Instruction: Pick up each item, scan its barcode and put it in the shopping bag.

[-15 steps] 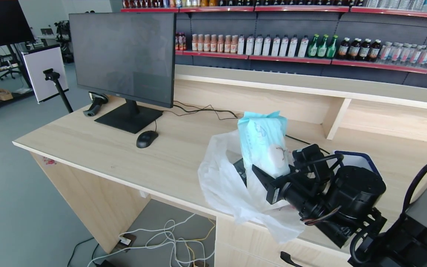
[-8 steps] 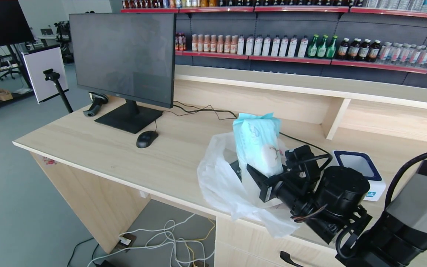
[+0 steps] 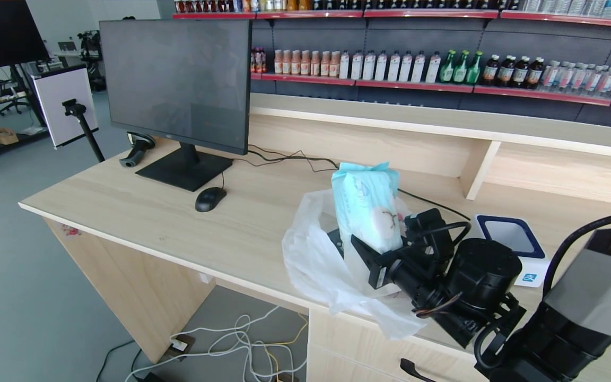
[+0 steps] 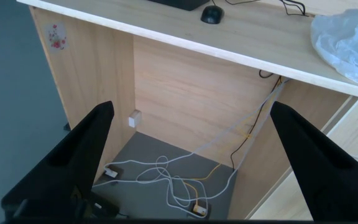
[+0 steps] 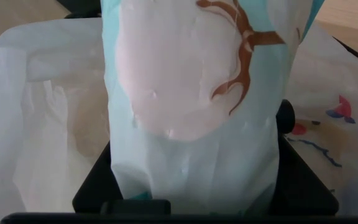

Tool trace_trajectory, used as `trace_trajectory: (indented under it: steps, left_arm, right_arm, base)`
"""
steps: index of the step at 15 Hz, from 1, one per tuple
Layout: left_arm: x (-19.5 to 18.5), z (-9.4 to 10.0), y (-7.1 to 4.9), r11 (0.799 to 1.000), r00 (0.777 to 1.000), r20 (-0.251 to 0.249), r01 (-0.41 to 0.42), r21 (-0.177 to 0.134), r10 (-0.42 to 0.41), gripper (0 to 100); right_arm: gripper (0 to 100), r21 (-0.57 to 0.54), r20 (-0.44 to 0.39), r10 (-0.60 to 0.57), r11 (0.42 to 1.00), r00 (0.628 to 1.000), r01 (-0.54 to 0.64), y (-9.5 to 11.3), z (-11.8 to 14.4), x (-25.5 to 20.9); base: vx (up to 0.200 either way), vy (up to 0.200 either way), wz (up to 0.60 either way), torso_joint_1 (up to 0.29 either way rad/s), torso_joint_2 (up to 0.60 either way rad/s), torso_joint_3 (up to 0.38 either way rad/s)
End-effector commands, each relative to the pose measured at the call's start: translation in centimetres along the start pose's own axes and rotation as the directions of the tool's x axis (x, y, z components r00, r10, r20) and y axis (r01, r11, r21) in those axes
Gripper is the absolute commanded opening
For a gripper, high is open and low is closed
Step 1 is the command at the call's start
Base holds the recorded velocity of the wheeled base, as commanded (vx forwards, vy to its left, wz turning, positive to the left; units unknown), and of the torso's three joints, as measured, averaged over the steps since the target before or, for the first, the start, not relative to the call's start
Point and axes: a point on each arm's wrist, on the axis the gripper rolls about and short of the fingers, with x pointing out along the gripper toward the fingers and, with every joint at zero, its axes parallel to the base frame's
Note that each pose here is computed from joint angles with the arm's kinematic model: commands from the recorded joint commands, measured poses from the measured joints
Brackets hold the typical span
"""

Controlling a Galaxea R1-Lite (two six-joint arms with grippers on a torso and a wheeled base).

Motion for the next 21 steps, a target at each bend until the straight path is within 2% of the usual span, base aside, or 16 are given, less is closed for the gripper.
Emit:
trace_trajectory:
  steps: [1,11,12,17,21]
  left_arm:
    - [0.0,0.0,0.0,1.000,1.000,0.001,-0.001,0.000,0.001,100]
    - [0.0,0.0,0.0,1.000,1.000,0.001,-0.001,-0.002,0.001,100]
    - [0.0,0.0,0.0,1.000,1.000,0.001,-0.001,-0.002,0.001,100]
    - [0.0,0.0,0.0,1.000,1.000,0.001,-0.001,-0.002,0.001,100]
    - [0.0,0.0,0.0,1.000,1.000,0.001,-0.001,-0.002,0.001,100]
  right_arm:
    - [0,0.000,0.001,0.000,1.000,1.000,0.000,0.0,0.0,0.1]
    - [0,0.016,0.018,0.000,1.000,1.000,0.000,0.1,0.1,0.7]
    - [100,0.013,0.020,0.000,1.000,1.000,0.000,0.1,0.2,0.7]
    - [100,0.018,0.011,-0.001,1.000,1.000,0.001,0.1,0.0,0.5]
    - [100,0.023,0.052,-0.005,1.000,0.999,0.004,0.0,1.3,0.4]
  base:
    - [0.000,0.000,0.00,0.000,0.00,0.000]
    - [0.000,0.000,0.00,0.000,0.00,0.000]
    - [0.000,0.000,0.00,0.000,0.00,0.000]
    - [0.000,0.000,0.00,0.000,0.00,0.000]
    - [0.000,0.000,0.00,0.000,0.00,0.000]
